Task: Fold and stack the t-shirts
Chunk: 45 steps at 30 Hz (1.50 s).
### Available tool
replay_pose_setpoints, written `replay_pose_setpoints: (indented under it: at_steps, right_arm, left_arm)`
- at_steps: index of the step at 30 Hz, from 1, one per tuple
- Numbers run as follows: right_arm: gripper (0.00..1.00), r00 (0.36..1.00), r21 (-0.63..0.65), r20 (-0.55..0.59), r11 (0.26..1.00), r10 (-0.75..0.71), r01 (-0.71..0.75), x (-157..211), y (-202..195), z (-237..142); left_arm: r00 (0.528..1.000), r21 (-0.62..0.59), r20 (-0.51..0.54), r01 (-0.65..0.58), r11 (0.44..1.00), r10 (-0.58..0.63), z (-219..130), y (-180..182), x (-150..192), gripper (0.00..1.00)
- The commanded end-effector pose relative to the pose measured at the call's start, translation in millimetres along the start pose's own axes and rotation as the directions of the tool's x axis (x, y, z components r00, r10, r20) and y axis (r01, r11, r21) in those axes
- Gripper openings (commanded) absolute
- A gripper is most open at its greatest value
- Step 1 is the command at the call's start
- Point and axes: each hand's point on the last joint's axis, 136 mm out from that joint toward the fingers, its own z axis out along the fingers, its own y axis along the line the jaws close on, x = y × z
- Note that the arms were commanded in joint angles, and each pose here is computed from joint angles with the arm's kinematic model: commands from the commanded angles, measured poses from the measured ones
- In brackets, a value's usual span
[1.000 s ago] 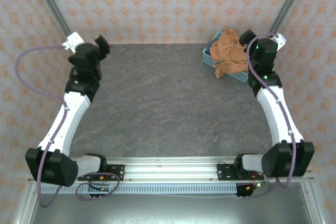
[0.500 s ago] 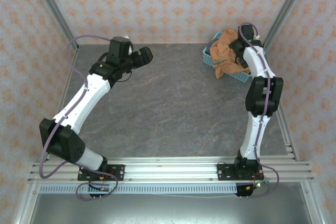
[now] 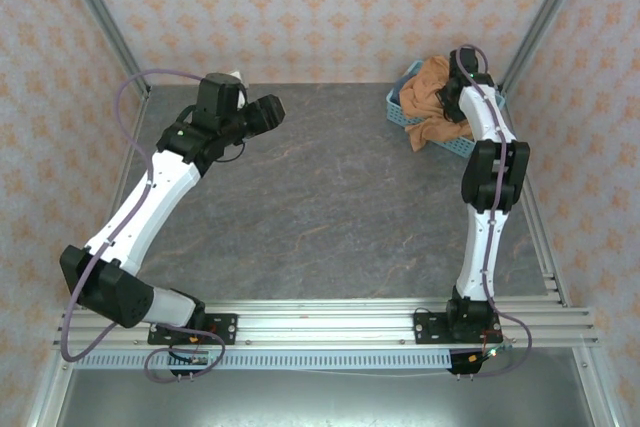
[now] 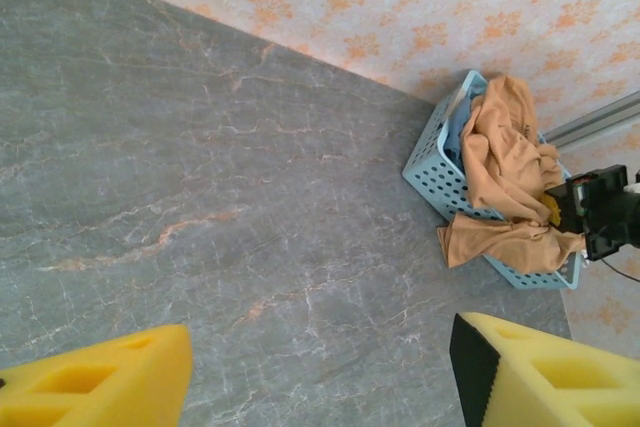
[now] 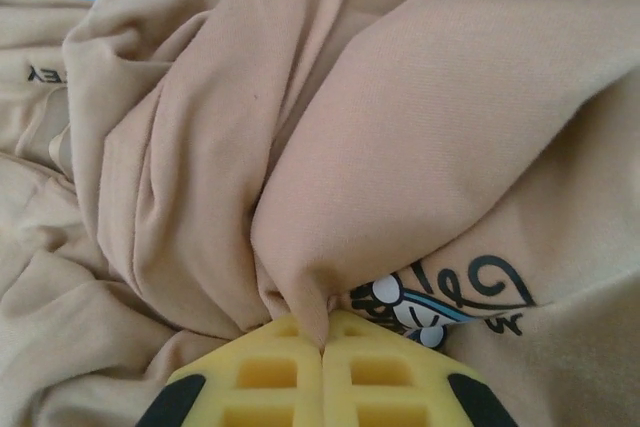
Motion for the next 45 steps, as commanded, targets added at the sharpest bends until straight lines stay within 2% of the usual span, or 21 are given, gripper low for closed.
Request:
replay_pose_setpoints:
  at_steps: [1, 5, 9, 16, 20, 23, 25, 28, 30, 32, 34, 35, 37, 39, 41, 45]
  right_arm:
    - [0.0, 0.989, -0.118, 0.147, 0.993, 0.023, -0.006, -26, 29, -64]
    - [0.0, 0.963, -0.182, 0.27, 0.983, 0.015, 0.035, -37, 45, -124]
    - [0.0, 0.913, -0.281, 0.407, 0.953, 0.014, 0.111, -52, 72, -202]
    - [0.0, 0.834, -0.422, 0.551, 0.872, 0.029, 0.248, -67, 111, -340]
    - [0.0, 0.801, -0.485, 0.598, 0.796, 0.001, 0.361, -36, 134, -414]
    - [0.0, 0.818, -0.522, 0.573, 0.747, -0.052, 0.413, 13, 146, -438]
    - [0.0, 0.846, -0.546, 0.523, 0.721, -0.104, 0.426, 57, 153, -438]
    - [0.0, 0.878, -0.587, 0.42, 0.669, -0.23, 0.456, 147, 164, -421]
    - [0.0, 0.866, -0.601, 0.356, 0.625, -0.35, 0.499, 216, 168, -401]
    - [0.02, 0.828, -0.598, 0.286, 0.586, -0.482, 0.547, 282, 166, -372]
    - [0.27, 0.756, -0.621, 0.128, 0.542, -0.642, 0.566, 353, 157, -336]
    - [0.35, 0.718, -0.621, 0.063, 0.536, -0.693, 0.572, 374, 150, -324]
    - [0.51, 0.667, -0.563, 0.012, 0.546, -0.745, 0.62, 386, 135, -303]
    - [0.65, 0.653, -0.531, 0.047, 0.535, -0.756, 0.657, 376, 130, -299]
    - [0.68, 0.667, -0.537, 0.043, 0.546, -0.744, 0.643, 364, 123, -290]
    - [0.66, 0.742, -0.526, -0.119, 0.676, -0.659, 0.516, 337, 85, -239]
  left_arm:
    - [1.0, -0.028, -0.021, -0.02, 0.999, 0.019, -3, 9, 8, 0.66]
    - [1.0, -0.04, -0.02, -0.02, 0.999, 0.02, 0, 12, 9, 0.65]
    - [1.0, -0.061, -0.02, -0.02, 0.998, 0.019, 2, 15, 8, 0.65]
    - [1.0, -0.127, -0.002, -0.018, 0.992, 0.018, 0, 27, 4, 0.64]
    - [1.0, -0.201, 0.029, -0.004, 0.98, 0.01, -7, 42, -4, 0.65]
    - [0.998, -0.245, 0.055, 0.021, 0.969, -0.007, -14, 55, -12, 0.67]
    - [0.997, -0.276, 0.07, 0.04, 0.96, -0.021, -19, 66, -17, 0.67]
    - [0.995, -0.31, 0.084, 0.07, 0.948, -0.046, -27, 81, -21, 0.68]
    - [0.995, -0.331, 0.084, 0.084, 0.94, -0.06, -31, 91, -21, 0.69]
    - [0.994, -0.359, 0.08, 0.099, 0.928, -0.075, -36, 102, -19, 0.72]
    - [0.993, -0.404, 0.074, 0.109, 0.908, -0.086, -43, 114, -14, 0.75]
    - [0.993, -0.418, 0.07, 0.113, 0.901, -0.092, -46, 119, -11, 0.75]
    - [0.994, -0.435, 0.049, 0.113, 0.893, -0.102, -50, 125, -2, 0.76]
    - [0.994, -0.431, 0.019, 0.106, 0.896, -0.109, -50, 127, 8, 0.76]
    - [0.992, -0.413, -0.024, 0.101, 0.905, -0.122, -47, 127, 21, 0.77]
    - [0.98, -0.344, -0.154, 0.067, 0.937, -0.127, -27, 115, 53, 0.76]
